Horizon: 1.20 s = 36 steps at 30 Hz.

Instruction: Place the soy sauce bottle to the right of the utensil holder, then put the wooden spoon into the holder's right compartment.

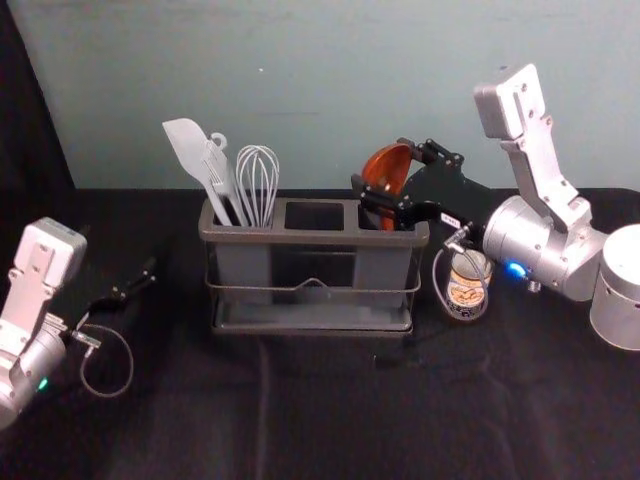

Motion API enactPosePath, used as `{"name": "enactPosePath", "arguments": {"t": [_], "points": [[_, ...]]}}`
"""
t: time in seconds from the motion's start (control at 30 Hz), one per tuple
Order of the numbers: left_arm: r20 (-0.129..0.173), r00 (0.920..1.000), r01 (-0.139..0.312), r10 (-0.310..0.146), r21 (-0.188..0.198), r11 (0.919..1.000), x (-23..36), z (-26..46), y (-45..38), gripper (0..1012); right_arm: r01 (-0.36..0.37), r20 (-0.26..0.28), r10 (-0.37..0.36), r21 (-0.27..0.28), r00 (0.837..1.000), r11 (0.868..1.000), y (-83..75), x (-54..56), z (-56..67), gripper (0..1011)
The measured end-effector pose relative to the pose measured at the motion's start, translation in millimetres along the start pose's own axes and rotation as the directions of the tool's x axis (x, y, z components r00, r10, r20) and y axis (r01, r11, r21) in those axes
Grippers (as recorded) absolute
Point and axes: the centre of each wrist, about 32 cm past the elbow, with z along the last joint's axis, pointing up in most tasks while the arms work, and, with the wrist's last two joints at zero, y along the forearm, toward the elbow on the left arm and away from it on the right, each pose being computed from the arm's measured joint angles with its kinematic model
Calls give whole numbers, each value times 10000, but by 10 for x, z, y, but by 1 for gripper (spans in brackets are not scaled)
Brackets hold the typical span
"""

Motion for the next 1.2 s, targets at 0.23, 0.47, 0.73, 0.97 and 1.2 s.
{"name": "enactPosePath", "arguments": {"t": [0.23, 0.47, 0.73, 0.97, 1.2], "points": [[0, 10000, 1, -1, 1, 10000, 0, 0, 0, 1011, 3, -2, -3, -2, 10000, 10000, 0, 3, 2, 840], [0, 10000, 0, 0, 0, 10000, 0, 0, 0, 1012, 9, -5, -9, -7, 10000, 10000, -2, 5, 2, 931], [0, 10000, 0, 0, 1, 10000, 0, 0, 0, 1011, 14, -7, -14, -6, 10000, 10000, -4, 7, 4, 1002], [0, 10000, 1, -1, 1, 10000, 0, 0, 0, 1011, 12, -9, -12, 3, 10000, 10000, -4, 7, 6, 1002], [0, 10000, 0, 0, 0, 10000, 0, 0, 0, 1011, 705, 166, -707, 146, 9974, 9974, -108, -123, 50, 1003]]}}
